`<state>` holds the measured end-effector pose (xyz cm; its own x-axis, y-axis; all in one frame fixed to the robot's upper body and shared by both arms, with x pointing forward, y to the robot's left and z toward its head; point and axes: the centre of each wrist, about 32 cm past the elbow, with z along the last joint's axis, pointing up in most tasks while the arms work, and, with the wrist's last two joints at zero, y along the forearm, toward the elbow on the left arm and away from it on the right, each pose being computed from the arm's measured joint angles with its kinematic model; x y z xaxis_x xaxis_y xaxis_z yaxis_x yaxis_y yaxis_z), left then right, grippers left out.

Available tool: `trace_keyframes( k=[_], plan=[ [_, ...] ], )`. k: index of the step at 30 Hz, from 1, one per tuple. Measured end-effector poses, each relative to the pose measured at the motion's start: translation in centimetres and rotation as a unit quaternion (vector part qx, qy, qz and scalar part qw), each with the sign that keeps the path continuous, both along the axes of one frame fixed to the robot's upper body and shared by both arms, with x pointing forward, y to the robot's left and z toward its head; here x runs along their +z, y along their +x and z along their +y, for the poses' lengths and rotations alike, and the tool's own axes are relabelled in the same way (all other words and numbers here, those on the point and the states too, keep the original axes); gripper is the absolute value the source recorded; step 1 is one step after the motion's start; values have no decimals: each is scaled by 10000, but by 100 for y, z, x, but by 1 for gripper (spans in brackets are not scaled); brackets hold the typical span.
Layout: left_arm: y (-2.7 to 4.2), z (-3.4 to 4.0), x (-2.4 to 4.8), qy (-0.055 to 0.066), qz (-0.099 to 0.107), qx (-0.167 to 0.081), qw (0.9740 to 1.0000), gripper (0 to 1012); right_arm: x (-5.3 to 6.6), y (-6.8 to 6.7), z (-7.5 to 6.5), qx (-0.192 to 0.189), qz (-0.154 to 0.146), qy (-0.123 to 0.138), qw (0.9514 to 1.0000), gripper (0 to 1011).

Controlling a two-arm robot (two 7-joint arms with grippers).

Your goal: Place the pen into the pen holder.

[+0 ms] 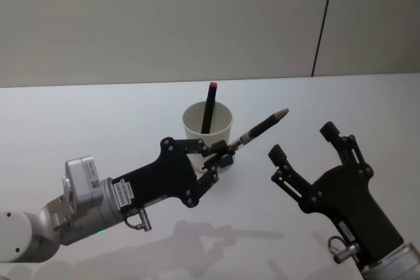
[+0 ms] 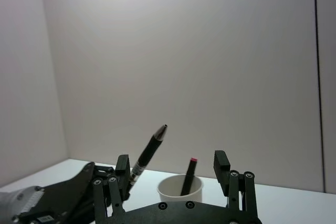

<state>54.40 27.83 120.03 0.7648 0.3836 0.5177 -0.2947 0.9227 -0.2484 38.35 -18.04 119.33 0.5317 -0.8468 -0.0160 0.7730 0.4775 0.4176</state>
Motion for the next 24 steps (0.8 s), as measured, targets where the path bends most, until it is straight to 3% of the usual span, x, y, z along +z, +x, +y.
trace_keyframes(
  k=[9,24],
  plan=[
    [0,0,0,1,0,0,10000,177,-11,101,17,452,15,360,9983,1002],
    [0,0,0,0,0,0,10000,177,-15,252,119,778,220,565,9951,1002]
  ],
)
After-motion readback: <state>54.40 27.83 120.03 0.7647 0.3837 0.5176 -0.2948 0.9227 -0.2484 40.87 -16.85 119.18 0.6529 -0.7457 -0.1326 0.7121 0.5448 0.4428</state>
